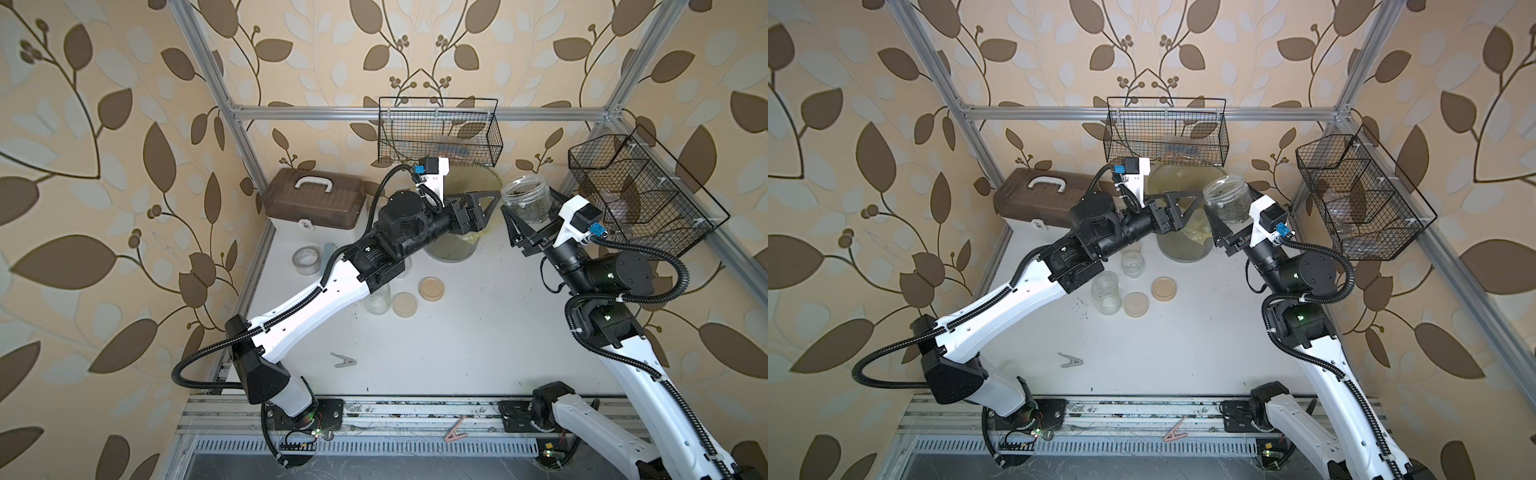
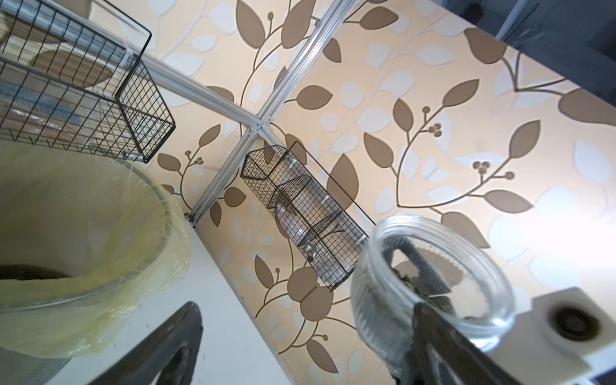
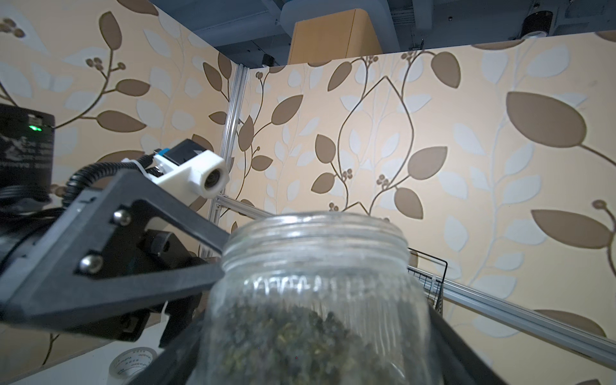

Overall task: Empty moldy tea leaves from jars
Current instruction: Adjust the jar.

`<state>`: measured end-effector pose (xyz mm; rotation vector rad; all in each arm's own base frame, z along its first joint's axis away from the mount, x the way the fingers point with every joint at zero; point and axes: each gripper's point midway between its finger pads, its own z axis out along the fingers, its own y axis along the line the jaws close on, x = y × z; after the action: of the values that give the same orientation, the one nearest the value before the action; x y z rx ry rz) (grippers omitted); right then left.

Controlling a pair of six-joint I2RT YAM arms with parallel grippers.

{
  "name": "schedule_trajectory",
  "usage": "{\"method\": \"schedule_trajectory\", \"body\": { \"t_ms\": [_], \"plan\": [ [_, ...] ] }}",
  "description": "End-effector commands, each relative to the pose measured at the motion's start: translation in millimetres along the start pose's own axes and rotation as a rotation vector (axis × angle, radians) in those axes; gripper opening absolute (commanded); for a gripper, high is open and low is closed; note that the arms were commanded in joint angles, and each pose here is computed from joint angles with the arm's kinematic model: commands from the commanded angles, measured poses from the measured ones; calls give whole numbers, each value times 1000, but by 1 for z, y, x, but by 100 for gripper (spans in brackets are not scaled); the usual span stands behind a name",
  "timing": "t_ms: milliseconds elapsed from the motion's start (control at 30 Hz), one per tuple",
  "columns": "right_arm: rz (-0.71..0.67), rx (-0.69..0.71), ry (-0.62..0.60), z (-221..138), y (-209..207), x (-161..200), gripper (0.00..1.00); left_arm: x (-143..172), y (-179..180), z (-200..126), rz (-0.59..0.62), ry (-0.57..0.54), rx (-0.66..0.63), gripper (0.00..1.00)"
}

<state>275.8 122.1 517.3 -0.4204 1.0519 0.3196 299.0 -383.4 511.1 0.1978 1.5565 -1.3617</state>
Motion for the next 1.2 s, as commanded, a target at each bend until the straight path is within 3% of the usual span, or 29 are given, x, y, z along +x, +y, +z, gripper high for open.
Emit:
{"method": "schedule_trajectory", "body": {
  "t_ms": [0, 467, 767, 1000, 1167],
  "plan": [
    [1, -6, -63, 1, 1, -18, 40, -24, -32, -15, 18, -50, 77, 99],
    [2, -143, -22, 14, 28, -3, 41, -11, -44, -1, 1, 42, 145, 99],
    [-12, -200, -13, 15, 40, 1, 41, 2, -30, 8, 18, 97, 76, 99],
    [-12, -204, 4, 15, 41, 5, 41, 3, -23, 8, 13, 97, 39, 82],
    [-14, -218, 10, 15, 43, 8, 41, 11, -15, 10, 19, 134, 1, 85]
  ]
}}
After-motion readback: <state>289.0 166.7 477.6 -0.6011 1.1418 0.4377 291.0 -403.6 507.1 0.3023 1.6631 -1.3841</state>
